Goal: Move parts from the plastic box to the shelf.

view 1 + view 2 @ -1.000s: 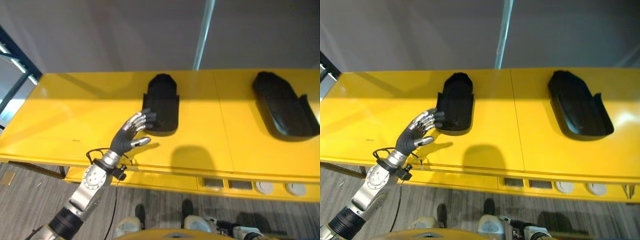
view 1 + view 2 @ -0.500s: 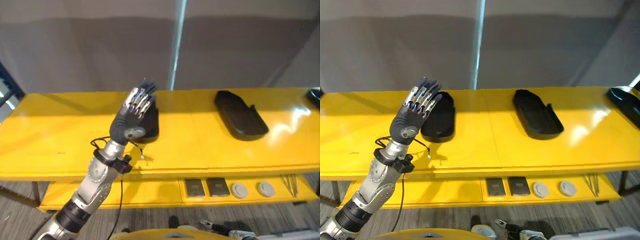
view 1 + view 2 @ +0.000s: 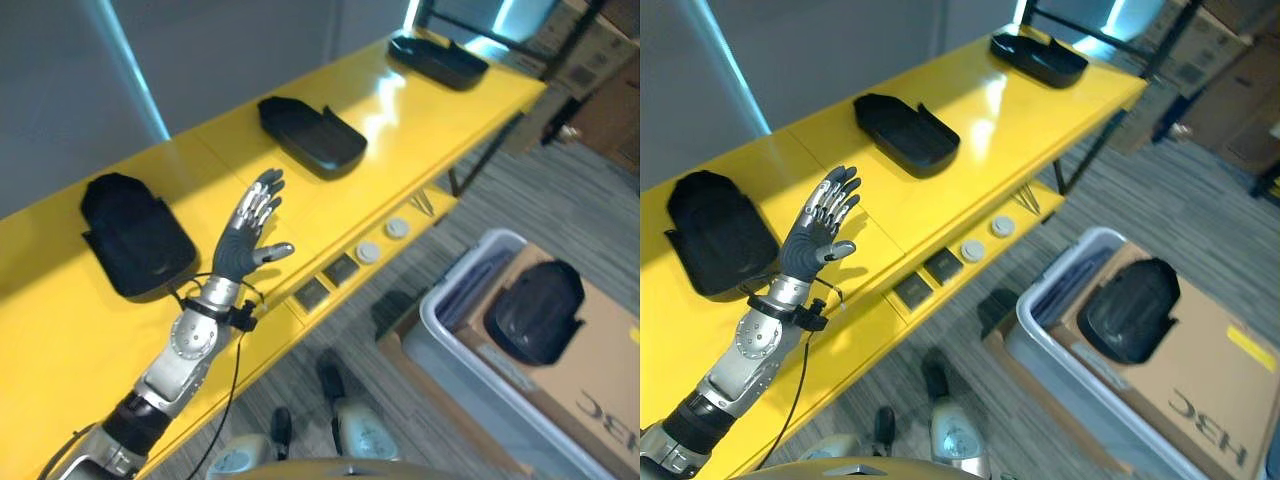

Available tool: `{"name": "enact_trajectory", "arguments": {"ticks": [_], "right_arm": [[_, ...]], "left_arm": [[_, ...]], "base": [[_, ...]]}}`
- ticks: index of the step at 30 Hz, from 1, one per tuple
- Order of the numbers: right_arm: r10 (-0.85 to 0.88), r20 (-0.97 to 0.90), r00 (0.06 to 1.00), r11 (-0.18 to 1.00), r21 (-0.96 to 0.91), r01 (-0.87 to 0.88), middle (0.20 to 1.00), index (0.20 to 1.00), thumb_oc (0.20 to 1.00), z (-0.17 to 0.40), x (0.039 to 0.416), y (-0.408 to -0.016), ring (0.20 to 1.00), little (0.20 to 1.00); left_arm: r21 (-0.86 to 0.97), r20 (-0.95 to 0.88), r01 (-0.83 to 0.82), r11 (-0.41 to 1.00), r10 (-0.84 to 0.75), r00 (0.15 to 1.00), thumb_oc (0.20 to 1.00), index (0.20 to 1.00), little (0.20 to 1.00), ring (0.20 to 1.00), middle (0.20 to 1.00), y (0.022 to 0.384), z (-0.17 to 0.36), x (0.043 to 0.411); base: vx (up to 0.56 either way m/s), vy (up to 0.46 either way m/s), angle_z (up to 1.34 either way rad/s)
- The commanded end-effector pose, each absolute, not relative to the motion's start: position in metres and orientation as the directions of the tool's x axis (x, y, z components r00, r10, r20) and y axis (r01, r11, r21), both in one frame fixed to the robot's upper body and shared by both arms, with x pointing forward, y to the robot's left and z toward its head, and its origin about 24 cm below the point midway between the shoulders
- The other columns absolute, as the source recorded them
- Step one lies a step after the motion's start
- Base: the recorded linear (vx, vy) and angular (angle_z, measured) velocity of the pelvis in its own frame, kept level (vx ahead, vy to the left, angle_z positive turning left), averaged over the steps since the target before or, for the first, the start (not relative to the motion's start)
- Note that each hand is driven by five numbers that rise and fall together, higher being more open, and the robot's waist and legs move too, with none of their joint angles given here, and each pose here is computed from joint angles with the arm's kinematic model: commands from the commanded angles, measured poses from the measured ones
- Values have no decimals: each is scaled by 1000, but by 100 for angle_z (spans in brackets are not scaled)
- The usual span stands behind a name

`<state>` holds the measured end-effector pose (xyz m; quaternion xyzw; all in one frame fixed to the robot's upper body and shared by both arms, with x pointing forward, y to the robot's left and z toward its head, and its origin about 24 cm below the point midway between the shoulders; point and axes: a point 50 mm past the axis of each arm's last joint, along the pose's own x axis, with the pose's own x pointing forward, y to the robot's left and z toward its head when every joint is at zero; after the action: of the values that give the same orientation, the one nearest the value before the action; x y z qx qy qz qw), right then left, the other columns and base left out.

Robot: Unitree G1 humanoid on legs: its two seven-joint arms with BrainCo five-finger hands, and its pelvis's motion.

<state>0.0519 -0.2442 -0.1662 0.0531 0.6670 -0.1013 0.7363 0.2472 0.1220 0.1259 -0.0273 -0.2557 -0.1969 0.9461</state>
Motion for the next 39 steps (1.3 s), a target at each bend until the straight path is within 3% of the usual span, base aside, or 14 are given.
{"name": "enact_trajectory", "arguments": {"ticks": [1, 5, 11, 18, 22, 24, 29, 33, 39], "right_arm": [[-80, -991, 105, 975, -56, 216, 1000, 1000, 1000, -167, 52, -242, 1000, 1000], [-84, -992, 90, 972, -61, 228, 1000, 1000, 1000, -168, 48, -239, 1000, 1000], [-91, -983, 158, 984, -65, 164, 1000, 1000, 1000, -166, 65, -239, 1000, 1000], [-200, -932, 303, 951, -111, 288, 1000, 1000, 1000, -153, 88, -263, 1000, 1000], [-285, -862, 420, 956, -225, 187, 1000, 1000, 1000, -138, 104, -286, 1000, 1000], [-394, -645, 654, 917, -327, 229, 1000, 1000, 1000, -112, 140, -298, 1000, 1000], [-398, -273, 876, 891, -340, 299, 1000, 1000, 1000, -54, 195, -282, 1000, 1000], [-357, 6, 934, 891, -297, 342, 1000, 1000, 1000, -7, 219, -267, 1000, 1000], [-233, 262, 936, 911, -278, 305, 1000, 1000, 1000, 52, 243, -248, 1000, 1000]], "left_arm": [[99, 589, 413, 905, -388, 709, 1000, 1000, 1000, 1000, 1000, 119, 145, 247], [109, 483, 415, 903, -413, 772, 1000, 1000, 1000, 1000, 1000, 115, 127, 256], [150, 335, 307, 940, -341, 878, 1000, 1000, 1000, 1000, 1000, 132, 97, 263], [270, 192, 219, 938, -275, 942, 1000, 1000, 1000, 1000, 1000, 143, 60, 274], [300, 33, 158, 941, -175, 984, 1000, 1000, 1000, 1000, 1000, 163, 20, 271], [299, -180, 79, 951, -25, 983, 1000, 1000, 1000, 1000, 1000, 189, -28, 250], [325, -438, 59, 944, 95, 894, 1000, 1000, 1000, 1000, 1000, 208, -89, 198], [291, -599, 22, 956, 164, 784, 1000, 1000, 1000, 1000, 1000, 216, -122, 156], [284, -619, -17, 959, 197, 761, 1000, 1000, 1000, 1000, 1000, 226, -126, 144]], "base": [[-216, -81, -69], [-162, -182, -79], [-54, -329, -157], [14, -190, -36], [65, -127, -18], [191, 38, -89], [142, 166, -44], [111, 143, -50], [86, 108, -5]]}}
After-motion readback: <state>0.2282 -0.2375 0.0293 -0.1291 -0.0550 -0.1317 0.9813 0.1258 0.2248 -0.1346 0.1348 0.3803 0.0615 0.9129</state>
